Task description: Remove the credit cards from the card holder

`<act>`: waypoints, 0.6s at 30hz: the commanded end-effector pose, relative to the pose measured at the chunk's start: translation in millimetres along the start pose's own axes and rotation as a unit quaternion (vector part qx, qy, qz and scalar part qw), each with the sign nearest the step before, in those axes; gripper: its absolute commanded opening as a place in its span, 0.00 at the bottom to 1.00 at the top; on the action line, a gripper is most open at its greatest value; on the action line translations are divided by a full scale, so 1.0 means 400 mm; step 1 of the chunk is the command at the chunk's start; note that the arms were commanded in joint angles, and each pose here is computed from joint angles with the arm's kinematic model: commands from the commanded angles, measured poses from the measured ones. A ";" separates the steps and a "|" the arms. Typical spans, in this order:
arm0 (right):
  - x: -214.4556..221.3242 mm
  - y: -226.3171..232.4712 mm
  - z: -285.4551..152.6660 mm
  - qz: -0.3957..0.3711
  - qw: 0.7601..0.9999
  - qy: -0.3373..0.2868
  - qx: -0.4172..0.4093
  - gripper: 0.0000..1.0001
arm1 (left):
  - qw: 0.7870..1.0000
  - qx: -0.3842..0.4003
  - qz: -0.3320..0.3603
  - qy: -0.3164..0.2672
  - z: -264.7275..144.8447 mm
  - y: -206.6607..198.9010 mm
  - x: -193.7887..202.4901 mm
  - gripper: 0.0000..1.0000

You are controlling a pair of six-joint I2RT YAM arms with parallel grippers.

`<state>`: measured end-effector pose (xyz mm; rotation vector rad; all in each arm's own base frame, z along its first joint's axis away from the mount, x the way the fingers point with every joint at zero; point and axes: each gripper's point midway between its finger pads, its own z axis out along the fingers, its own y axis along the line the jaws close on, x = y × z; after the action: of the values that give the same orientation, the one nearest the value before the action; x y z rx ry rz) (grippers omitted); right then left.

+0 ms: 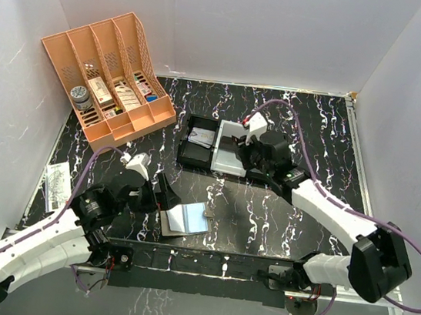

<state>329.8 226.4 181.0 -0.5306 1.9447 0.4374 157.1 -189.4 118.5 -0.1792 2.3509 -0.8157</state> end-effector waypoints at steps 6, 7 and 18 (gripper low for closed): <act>-0.064 -0.068 0.068 -0.290 0.955 0.008 0.057 0.00 | 0.999 -0.042 -0.001 -0.019 -0.030 0.046 -0.013 0.99; -0.058 -0.074 0.080 -0.303 0.951 0.016 0.059 0.00 | 0.999 -0.042 0.000 -0.018 -0.032 0.047 -0.013 0.99; -0.004 -0.137 0.200 -0.391 0.911 0.100 0.090 0.00 | 0.998 -0.056 -0.006 0.004 -0.027 0.061 0.011 0.99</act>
<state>394.9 221.7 126.3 -1.1748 1.8214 -0.1929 148.8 -166.1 103.0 -0.2266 2.4070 -0.6905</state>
